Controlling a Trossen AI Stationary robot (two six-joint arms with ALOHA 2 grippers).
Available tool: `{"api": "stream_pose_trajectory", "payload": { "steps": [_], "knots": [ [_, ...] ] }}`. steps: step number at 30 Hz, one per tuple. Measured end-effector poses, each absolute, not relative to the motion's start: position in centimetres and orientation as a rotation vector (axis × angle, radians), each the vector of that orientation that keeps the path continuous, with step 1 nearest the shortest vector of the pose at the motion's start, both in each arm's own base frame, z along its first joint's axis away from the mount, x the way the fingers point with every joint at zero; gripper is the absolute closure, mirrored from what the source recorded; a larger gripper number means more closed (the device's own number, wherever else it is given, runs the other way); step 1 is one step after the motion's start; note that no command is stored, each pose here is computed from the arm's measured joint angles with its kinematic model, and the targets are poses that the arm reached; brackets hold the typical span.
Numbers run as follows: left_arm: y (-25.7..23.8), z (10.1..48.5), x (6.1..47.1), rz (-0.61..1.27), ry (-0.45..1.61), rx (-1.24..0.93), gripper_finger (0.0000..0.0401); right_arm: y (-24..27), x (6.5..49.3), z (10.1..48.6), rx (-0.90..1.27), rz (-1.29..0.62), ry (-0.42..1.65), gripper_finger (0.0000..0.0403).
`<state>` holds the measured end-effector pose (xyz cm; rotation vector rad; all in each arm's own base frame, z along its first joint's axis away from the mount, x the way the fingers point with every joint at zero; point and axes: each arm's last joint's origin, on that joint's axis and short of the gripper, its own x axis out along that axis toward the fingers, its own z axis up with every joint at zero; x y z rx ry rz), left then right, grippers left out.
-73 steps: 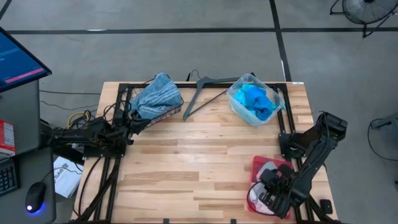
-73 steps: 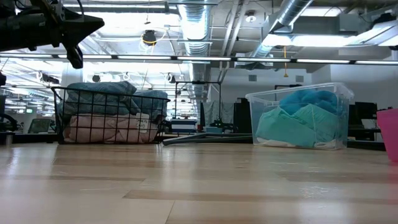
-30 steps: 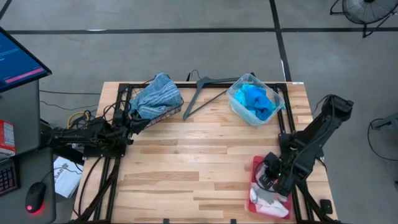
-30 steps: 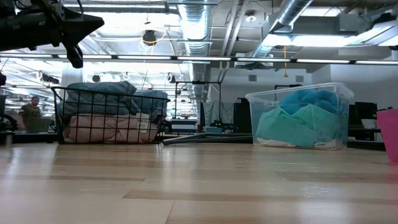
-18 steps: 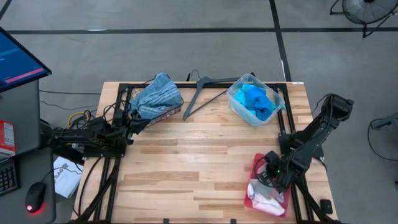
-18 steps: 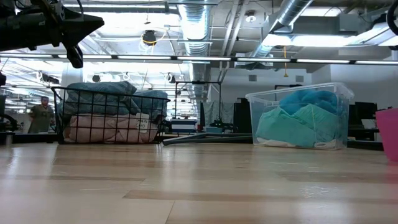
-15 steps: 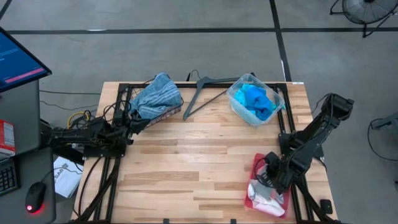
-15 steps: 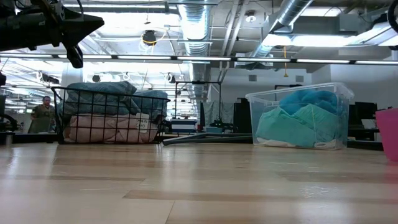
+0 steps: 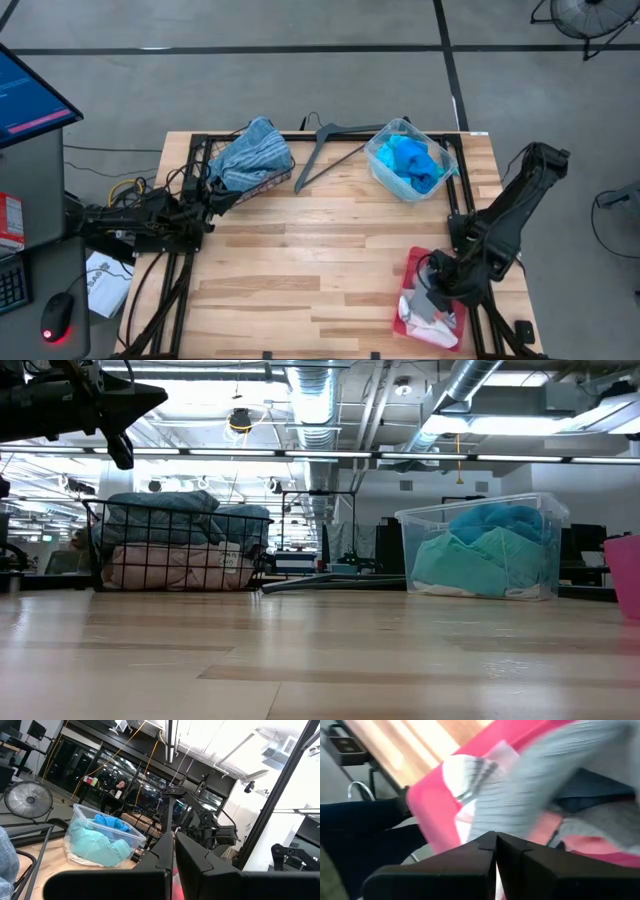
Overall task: Pick & Place Cloths
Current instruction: Put the gray sock into the pink bin
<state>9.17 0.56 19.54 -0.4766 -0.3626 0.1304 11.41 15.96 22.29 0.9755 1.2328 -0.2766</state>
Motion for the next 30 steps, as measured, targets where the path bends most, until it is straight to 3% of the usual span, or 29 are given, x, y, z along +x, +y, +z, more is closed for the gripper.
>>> {"api": "stream_pose_trajectory", "payload": {
  "steps": [9,18,24,30],
  "knots": [
    [0.6,19.5,9.2,0.130,-0.363,-0.477,0.0399,16.4,12.5,24.8,1.005,-0.176,1.144,0.0402],
    [0.6,19.6,9.2,0.130,-0.364,-0.477,0.0399,16.6,14.9,20.6,0.770,-0.362,1.267,0.0402],
    [0.6,19.6,9.2,0.130,-0.366,-0.477,0.0399,16.1,14.2,18.0,0.675,-0.694,1.381,0.0403],
    [0.6,19.6,9.2,0.129,-0.367,-0.477,0.0399,16.3,14.9,16.1,0.618,-0.787,1.393,0.0403]
  ]
}}
